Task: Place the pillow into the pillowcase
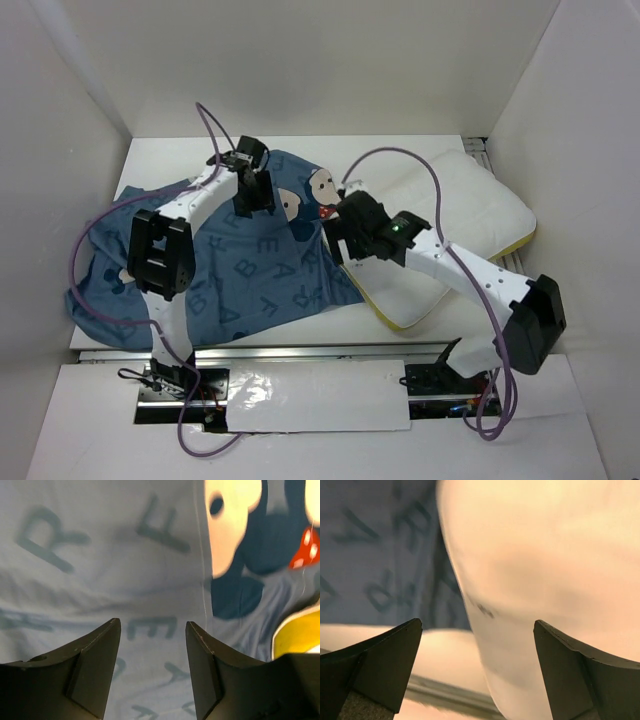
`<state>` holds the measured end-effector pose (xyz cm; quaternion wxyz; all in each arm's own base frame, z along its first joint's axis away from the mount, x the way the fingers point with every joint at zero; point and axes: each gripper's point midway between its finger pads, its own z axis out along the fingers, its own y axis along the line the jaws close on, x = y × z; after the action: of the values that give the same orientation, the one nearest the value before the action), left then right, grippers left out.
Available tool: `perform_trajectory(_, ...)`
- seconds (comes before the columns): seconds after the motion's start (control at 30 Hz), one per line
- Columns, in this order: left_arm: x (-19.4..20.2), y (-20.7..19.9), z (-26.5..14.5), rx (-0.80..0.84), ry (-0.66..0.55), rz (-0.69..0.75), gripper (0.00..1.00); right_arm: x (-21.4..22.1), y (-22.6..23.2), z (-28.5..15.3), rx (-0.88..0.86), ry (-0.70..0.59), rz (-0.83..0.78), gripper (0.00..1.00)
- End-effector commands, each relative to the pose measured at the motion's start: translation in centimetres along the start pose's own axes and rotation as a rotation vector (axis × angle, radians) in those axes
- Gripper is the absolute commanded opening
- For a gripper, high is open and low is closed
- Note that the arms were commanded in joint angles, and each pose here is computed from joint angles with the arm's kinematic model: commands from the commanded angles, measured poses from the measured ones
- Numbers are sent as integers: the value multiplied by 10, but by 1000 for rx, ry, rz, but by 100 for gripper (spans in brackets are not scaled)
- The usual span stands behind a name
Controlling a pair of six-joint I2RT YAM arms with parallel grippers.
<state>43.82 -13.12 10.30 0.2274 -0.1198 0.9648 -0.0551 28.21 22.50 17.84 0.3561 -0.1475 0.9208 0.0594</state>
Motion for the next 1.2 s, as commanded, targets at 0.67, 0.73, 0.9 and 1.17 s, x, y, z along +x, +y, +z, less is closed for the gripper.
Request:
perform_trajectory(0.67,19,-80,-6,86,-16,114,74,-97,-86,-74,31,-436,269,0)
perform_trajectory(0.73,17,-98,-2,100,-32,137,74,-111,-88,-92,13,-493,273,0)
perform_trajectory(0.9,27,-136,28,138,5,137,68,-140,-96,-124,21,-597,303,0)
perform_trajectory(1.17,59,-157,77,112,85,114,60,-161,-93,-154,-36,-698,313,0)
